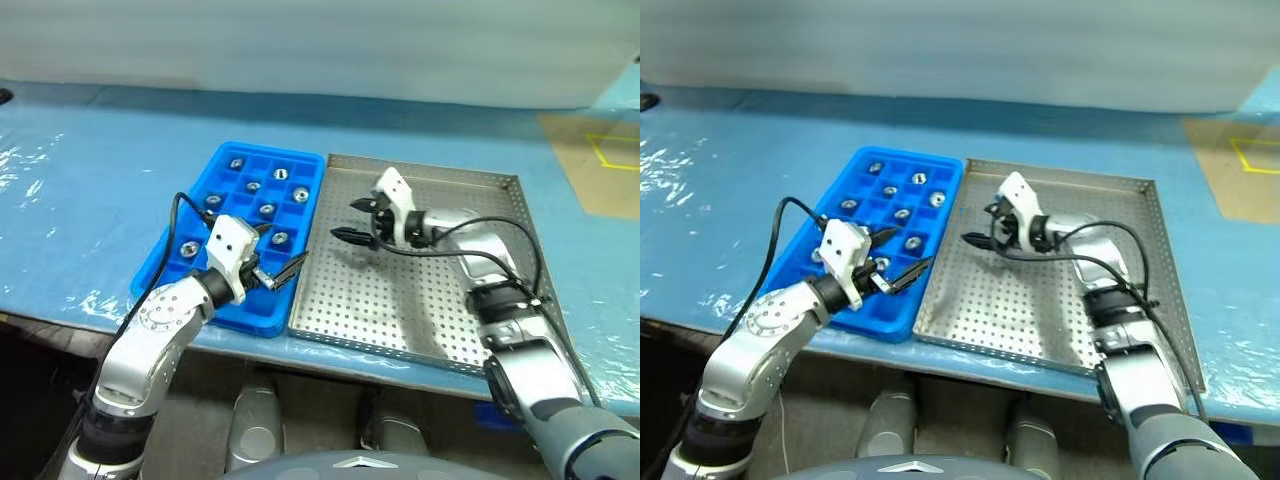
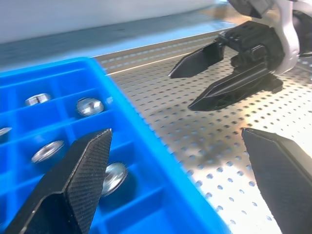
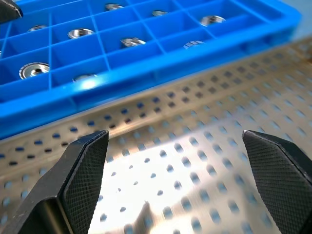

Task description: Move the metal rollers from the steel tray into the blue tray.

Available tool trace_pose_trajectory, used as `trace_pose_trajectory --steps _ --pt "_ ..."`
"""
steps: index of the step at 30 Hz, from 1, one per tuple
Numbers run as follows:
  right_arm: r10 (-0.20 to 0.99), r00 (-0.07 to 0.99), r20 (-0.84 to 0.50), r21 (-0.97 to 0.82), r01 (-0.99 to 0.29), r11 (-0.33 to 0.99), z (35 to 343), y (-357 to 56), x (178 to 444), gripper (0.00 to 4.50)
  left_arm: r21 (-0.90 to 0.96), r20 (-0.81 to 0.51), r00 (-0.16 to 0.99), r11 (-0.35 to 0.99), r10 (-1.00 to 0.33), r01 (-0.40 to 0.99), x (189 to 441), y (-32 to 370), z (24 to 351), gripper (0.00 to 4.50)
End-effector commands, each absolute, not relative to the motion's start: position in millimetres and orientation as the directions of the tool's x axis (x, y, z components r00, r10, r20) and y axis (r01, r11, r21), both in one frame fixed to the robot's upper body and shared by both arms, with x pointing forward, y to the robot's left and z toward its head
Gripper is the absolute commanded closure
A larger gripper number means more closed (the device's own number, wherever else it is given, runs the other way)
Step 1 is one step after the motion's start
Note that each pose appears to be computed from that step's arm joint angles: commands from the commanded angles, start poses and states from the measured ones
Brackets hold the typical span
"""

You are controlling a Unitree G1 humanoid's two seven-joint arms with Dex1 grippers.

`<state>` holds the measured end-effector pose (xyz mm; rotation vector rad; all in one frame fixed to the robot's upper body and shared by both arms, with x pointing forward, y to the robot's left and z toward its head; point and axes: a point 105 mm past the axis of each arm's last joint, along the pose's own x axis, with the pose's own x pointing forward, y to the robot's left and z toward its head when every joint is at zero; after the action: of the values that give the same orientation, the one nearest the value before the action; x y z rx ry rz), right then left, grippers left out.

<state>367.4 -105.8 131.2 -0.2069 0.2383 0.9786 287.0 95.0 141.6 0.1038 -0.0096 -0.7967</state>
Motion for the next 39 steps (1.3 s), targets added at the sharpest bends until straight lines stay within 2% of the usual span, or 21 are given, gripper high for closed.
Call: trace_pose_trajectory --steps 1,8,15,23,34,39 --pt "0.821 0.541 -0.181 -0.074 -0.84 0.537 156.9 -108.3 348.9 0.02 0.121 0.015 0.64 0.637 -0.768 0.762 286.8 82.5 149.2 0.0" --pt "0.778 0.612 -0.141 -0.052 -0.789 0.612 164.5 -131.8 316.4 0.02 0.106 0.038 0.562 0.562 -0.826 0.82 294.8 67.6 150.9 0.0" --pt "0.72 0.674 -0.163 -0.031 -0.733 0.679 162.2 -151.4 289.3 0.02 0.082 0.028 0.507 0.508 -0.861 0.858 289.4 59.1 143.1 0.0" --pt "0.528 0.768 -0.362 0.028 -0.557 0.83 131.4 -197.6 284.2 0.02 0.07 0.027 0.476 0.476 -0.879 0.876 288.6 52.1 141.5 0.0" --pt "0.357 0.8 -0.483 -0.01 -0.413 0.911 109.7 -226.5 288.0 0.02 0.085 0.027 0.434 0.435 -0.901 0.897 292.9 44.9 144.4 0.0" --pt "0.318 0.794 -0.519 -0.016 -0.381 0.924 102.0 -234.2 287.3 0.02 0.089 0.031 0.43 0.431 -0.902 0.898 293.4 43.5 145.8 0.0"
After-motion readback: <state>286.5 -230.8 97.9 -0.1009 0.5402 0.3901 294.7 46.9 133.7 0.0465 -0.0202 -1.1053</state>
